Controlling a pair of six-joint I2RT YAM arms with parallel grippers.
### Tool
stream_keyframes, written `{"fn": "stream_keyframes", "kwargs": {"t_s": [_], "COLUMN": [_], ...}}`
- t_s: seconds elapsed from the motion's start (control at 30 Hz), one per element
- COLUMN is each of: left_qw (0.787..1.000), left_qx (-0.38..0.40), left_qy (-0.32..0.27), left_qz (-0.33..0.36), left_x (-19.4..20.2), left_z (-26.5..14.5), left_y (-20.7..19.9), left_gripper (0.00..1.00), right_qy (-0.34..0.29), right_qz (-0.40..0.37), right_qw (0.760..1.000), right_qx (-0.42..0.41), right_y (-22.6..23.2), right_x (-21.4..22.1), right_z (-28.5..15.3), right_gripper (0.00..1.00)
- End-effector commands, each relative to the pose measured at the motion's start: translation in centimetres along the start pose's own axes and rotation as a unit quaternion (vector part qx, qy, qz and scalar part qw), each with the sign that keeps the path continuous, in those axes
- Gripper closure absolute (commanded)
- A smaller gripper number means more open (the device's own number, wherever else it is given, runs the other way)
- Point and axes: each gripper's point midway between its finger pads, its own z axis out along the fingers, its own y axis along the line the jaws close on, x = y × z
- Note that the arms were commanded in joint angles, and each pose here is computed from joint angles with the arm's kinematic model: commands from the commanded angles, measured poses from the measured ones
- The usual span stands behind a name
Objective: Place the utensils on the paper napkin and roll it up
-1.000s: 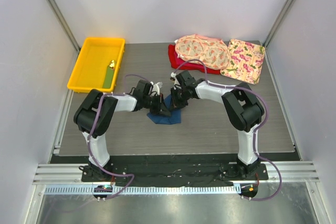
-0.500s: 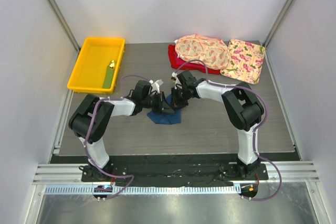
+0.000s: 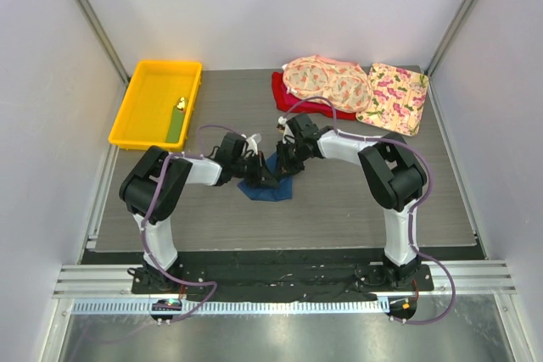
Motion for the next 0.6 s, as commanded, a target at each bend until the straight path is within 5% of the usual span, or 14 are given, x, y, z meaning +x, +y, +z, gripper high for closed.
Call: {"fn": "stream_keyframes", "kwargs": {"t_s": [0.0, 0.23, 0.57], "left_qw": [0.996, 0.996, 0.996], "left_qx": [-0.088, -0.088, -0.086], "left_qy": [0.014, 0.019, 0.022], "left_qz": [0.003, 0.014, 0.023], "left_x": [1.2, 1.0, 1.0], "left_z": [0.2, 0.3, 0.3], "left_y": [4.4, 4.3, 4.2], "left_gripper": [1.00, 1.00, 0.98], "right_qy": [-0.040, -0.103, -0.051], "right_qz": [-0.020, -0.072, -0.051], "right_qw": [0.999, 0.992, 0.997], "right_qx": [-0.014, -0.013, -0.002], "right_y": [1.9, 4.3, 2.6], "right_x": [-3.0, -6.7, -3.7], "right_z": [-2.4, -6.5, -3.8], "right_gripper": [0.81, 0.69, 0.83]}}
